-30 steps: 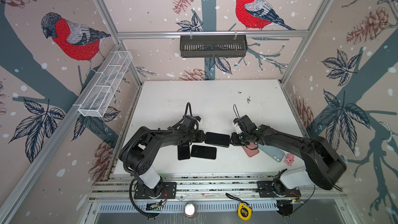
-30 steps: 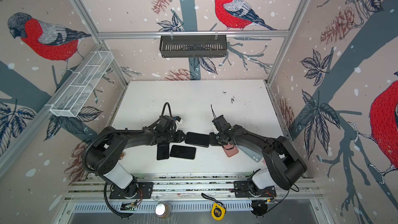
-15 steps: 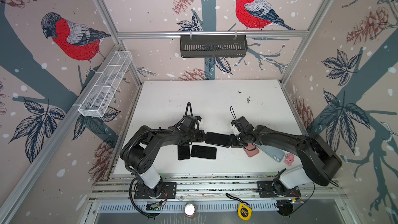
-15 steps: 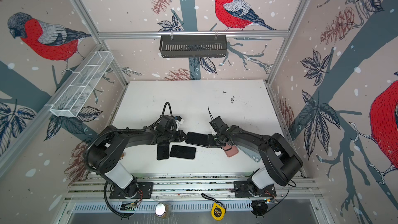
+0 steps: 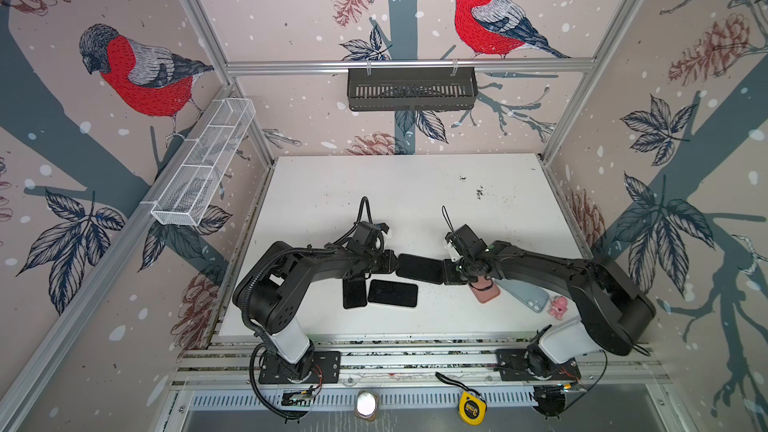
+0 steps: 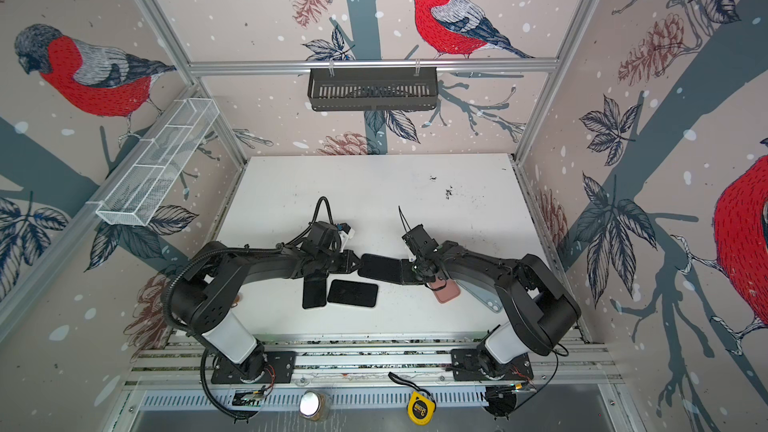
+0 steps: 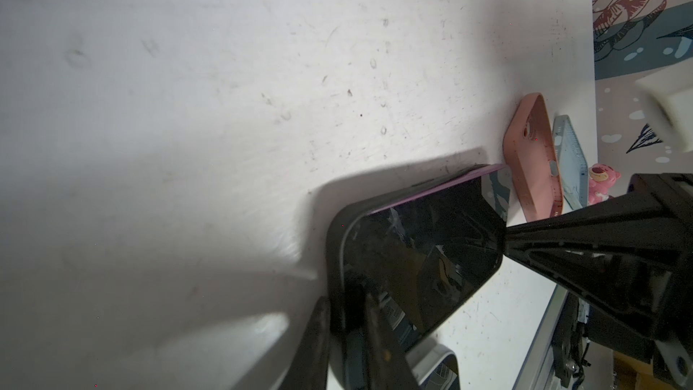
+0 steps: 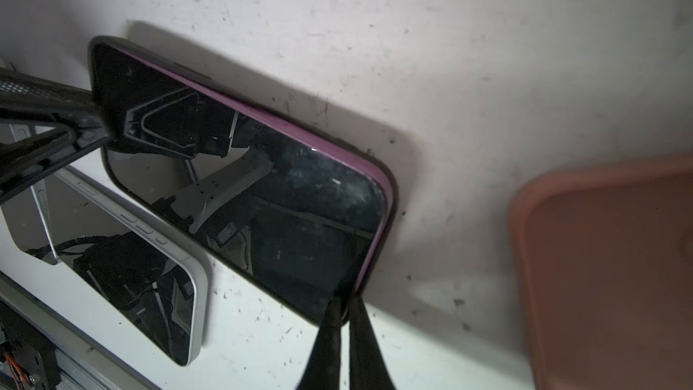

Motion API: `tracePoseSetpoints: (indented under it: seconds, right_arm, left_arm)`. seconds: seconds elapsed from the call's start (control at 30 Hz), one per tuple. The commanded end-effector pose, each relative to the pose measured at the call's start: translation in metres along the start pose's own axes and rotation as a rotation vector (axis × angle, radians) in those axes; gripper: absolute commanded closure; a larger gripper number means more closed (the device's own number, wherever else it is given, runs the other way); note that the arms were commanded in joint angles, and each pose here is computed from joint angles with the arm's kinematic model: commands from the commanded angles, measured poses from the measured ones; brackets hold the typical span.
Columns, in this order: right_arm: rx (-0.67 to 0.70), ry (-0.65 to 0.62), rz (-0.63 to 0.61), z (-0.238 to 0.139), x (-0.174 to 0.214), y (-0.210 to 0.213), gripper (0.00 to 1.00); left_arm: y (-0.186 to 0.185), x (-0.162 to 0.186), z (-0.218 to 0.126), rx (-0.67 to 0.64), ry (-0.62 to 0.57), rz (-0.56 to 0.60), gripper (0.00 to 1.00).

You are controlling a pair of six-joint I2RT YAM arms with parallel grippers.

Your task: Put the phone into the phone case

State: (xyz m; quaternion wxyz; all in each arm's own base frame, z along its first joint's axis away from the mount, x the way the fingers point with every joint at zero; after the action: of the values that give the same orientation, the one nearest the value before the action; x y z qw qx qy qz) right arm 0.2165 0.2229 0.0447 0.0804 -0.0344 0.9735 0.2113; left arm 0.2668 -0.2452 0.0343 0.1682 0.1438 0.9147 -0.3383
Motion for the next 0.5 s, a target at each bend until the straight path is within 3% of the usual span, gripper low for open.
tracePoseSetpoints:
  seconds: [0.0, 0.3, 0.47]
  right_arm:
    - [0.011, -0.028, -0.020, -0.005, -0.008, 0.003, 0.91]
    - [0.024, -0.113, -0.044, -0.033, -0.038, 0.004, 0.85]
    - [-0.001, -0.105, -0.040, -0.030, -0.034, 0.005, 0.85]
  left_arm:
    - [0.018, 0.023, -0.001, -0.089, 0.080, -0.054, 0.81]
    - [-0.008, 0.015, -0.042, -0.108, -0.041, -0.026, 0.72]
    - [-0.014, 0.032, -0.038, -0.144, 0.005, -0.002, 0.72]
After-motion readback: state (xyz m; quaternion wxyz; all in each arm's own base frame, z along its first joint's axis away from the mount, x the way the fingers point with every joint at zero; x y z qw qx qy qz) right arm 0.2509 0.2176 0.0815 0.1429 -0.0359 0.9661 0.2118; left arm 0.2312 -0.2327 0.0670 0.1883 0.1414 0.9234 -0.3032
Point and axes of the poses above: each gripper's point midway between its finger pads, its own z axis out along the fingers, its own y axis along the line the jaws close on, x = y × z, the point moved 2 cm from there along -z, back along the fingers, and after that the axes turned 6 degrees about z, right-handed, at the moved point
